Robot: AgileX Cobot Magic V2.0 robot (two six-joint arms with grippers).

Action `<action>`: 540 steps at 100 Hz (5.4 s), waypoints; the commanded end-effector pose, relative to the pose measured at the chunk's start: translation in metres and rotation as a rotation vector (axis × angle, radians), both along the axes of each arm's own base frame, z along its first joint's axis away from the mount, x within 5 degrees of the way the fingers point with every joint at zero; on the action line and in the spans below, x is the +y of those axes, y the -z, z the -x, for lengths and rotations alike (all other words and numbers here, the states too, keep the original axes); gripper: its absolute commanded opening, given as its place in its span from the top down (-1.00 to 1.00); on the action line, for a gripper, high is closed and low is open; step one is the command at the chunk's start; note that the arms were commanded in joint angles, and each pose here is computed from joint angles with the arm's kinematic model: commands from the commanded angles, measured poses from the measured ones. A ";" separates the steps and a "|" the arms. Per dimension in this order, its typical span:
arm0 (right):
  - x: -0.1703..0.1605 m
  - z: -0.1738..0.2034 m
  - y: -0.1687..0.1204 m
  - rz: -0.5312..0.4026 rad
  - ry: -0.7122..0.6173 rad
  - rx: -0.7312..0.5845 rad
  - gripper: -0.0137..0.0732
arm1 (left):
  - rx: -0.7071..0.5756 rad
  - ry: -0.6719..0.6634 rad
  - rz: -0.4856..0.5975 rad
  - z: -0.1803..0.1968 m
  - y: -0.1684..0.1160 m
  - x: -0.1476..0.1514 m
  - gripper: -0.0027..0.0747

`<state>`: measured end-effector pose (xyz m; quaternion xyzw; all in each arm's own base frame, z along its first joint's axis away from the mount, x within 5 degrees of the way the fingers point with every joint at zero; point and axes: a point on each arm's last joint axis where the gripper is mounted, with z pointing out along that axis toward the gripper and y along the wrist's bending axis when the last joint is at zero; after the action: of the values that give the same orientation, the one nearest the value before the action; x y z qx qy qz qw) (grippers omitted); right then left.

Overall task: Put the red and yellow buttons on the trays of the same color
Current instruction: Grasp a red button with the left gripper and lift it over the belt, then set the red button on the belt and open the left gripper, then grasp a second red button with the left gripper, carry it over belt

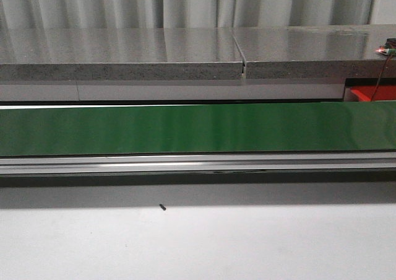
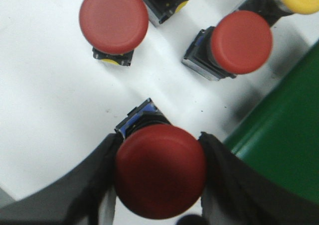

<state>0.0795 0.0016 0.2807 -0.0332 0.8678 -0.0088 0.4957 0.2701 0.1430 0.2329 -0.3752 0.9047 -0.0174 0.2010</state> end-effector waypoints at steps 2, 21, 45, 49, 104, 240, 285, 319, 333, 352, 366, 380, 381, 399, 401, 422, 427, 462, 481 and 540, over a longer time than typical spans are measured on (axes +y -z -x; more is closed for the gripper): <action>-0.001 -0.003 -0.012 0.000 0.009 -0.082 0.84 | -0.109 0.040 -0.078 0.008 -0.040 -0.006 0.54; -0.001 -0.003 -0.012 0.000 0.009 -0.081 0.84 | -0.169 0.110 -0.105 0.013 -0.069 -0.021 0.54; -0.001 -0.003 -0.012 0.000 0.009 -0.081 0.84 | -0.245 0.280 -0.127 -0.016 -0.094 -0.062 0.54; -0.001 -0.003 -0.012 0.000 0.009 -0.081 0.84 | -0.243 0.303 -0.122 -0.023 -0.093 -0.067 0.54; -0.001 -0.003 -0.012 0.000 0.009 -0.081 0.84 | -0.103 0.375 -0.050 -0.051 -0.055 -0.081 0.42; -0.001 -0.003 -0.012 0.000 0.009 -0.079 0.84 | -0.083 0.240 -0.222 0.015 -0.111 -0.033 -0.42; -0.001 -0.003 -0.012 0.000 0.009 -0.079 0.84 | 0.012 0.135 -0.125 0.016 -0.068 0.035 -0.42; -0.001 -0.003 -0.012 0.000 0.009 -0.079 0.84 | -0.022 0.155 -0.096 -0.013 -0.029 0.050 -0.42; -0.001 -0.003 -0.012 0.000 0.009 -0.078 0.84 | -0.053 0.151 -0.116 -0.022 -0.020 0.056 -0.40; -0.001 -0.003 -0.012 0.000 0.009 -0.078 0.84 | -0.052 0.146 -0.135 -0.031 -0.002 0.064 -0.40; -0.001 -0.003 -0.012 0.000 0.009 -0.077 0.84 | -0.057 0.145 -0.151 -0.037 0.009 0.069 -0.40; -0.001 -0.003 -0.012 0.000 0.009 -0.075 0.84 | -0.039 0.157 -0.143 -0.041 0.022 0.072 -0.34; -0.001 -0.003 -0.012 0.000 0.009 -0.075 0.84 | -0.037 0.157 -0.141 -0.041 0.024 0.072 -0.34; -0.001 -0.003 -0.012 0.000 0.009 -0.075 0.84 | -0.056 0.151 -0.162 -0.043 0.023 0.074 0.15; -0.001 -0.003 -0.012 0.000 0.009 -0.075 0.84 | -0.061 0.150 -0.166 -0.043 0.022 0.075 0.20; -0.001 -0.003 -0.012 0.000 0.009 -0.075 0.84 | -0.050 0.156 -0.153 -0.040 0.018 0.072 0.34; -0.001 -0.003 -0.012 0.000 0.009 -0.075 0.84 | -0.052 0.158 -0.152 -0.038 0.013 0.070 0.34; -0.001 -0.003 -0.012 0.000 0.009 -0.075 0.84 | -0.132 0.231 -0.228 -0.013 -0.063 0.031 0.35; -0.001 -0.003 -0.012 0.000 0.009 -0.075 0.84 | -0.199 0.337 -0.263 -0.015 -0.091 -0.008 0.35; -0.001 -0.003 -0.012 0.000 0.009 -0.075 0.84 | -0.126 0.518 -0.184 -0.047 -0.060 -0.054 0.35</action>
<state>0.0793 0.0016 0.2804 -0.0333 0.8688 -0.0087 0.4939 0.3133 0.0914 0.2818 -0.1135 0.9617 -0.0096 0.2495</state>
